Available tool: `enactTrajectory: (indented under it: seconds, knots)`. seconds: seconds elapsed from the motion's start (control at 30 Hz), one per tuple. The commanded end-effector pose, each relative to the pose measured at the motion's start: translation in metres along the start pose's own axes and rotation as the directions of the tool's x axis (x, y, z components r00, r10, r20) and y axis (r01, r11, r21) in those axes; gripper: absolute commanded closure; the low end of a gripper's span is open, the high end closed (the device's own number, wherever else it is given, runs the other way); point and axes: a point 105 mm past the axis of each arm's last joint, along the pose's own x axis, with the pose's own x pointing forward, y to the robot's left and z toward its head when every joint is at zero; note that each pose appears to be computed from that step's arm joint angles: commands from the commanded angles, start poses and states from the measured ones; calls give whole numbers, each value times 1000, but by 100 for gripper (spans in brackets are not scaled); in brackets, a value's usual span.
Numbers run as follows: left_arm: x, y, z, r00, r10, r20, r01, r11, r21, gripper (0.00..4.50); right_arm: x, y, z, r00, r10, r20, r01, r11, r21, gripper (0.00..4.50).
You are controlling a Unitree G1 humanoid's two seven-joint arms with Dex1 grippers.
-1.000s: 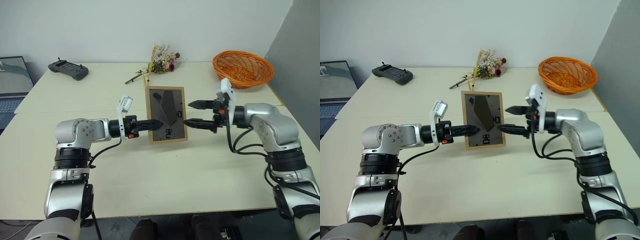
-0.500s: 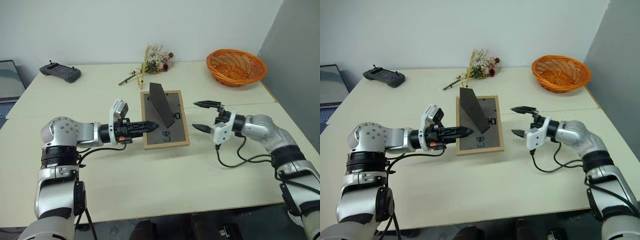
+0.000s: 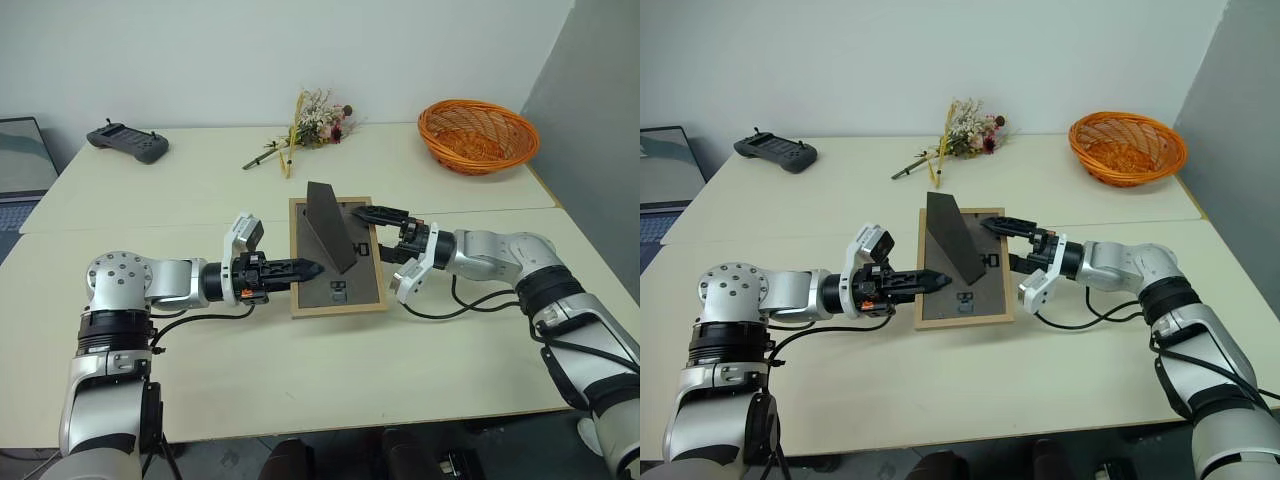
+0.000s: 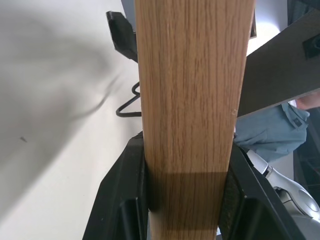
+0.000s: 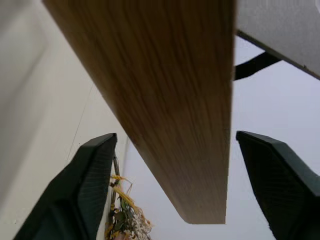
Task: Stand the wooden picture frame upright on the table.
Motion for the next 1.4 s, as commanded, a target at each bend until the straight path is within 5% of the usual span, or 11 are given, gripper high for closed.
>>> enactTrajectory:
  seconds: [0.03, 0.23, 0.37, 0.67, 0.8, 0.87, 0.97, 1.03, 1.1, 1.2, 1.4]
  knots:
    - [0, -13, 0, 999, -43, -4, 43, 998, 38, 319, 3, -25, -2, 997, -77, 33, 79, 995, -58, 164]
    - [1, -11, -1, 1000, -23, 6, 23, 998, 50, 319, -3, -27, 1, 995, -80, 62, 83, 995, -57, 300]
    - [3, -11, -3, 1000, -7, 16, 5, 996, 93, 319, -7, -29, 4, 994, -80, 77, 85, 995, -58, 305]
    - [-50, 1, 28, 950, 174, 259, -230, 951, 206, 105, -25, -36, -1, 993, -96, 68, 86, 987, 136, 319]
    - [-68, 4, 26, 886, 339, 316, -443, 818, 367, 23, -24, -29, -17, 996, -79, -47, 90, 945, 315, 319]
    - [-68, -4, 31, 845, 357, 399, -522, 713, 468, 0, -17, -23, -37, 984, -31, -175, 129, 801, 585, 319]
    - [-65, -8, 36, 781, 369, 504, -617, 585, 527, 0, -8, -17, -41, 990, 18, -141, 111, 520, 847, 319]
    - [-53, -13, 34, 733, 371, 570, -680, 433, 592, 0, 6, -10, -53, 987, 23, -161, 157, 130, 979, 319]
    - [-46, -21, 35, 713, 329, 619, -701, 364, 613, 0, 15, -8, -51, 990, 25, -137, 139, -58, 989, 319]
    - [-41, -16, 31, 692, 343, 635, -717, 225, 660, 0, 24, 5, -51, 991, 55, -124, 133, -232, 963, 319]
    - [-37, 7, 27, 673, 380, 635, -730, 199, 654, 0, 29, 52, -41, 977, 166, -131, 189, -407, 894, 319]
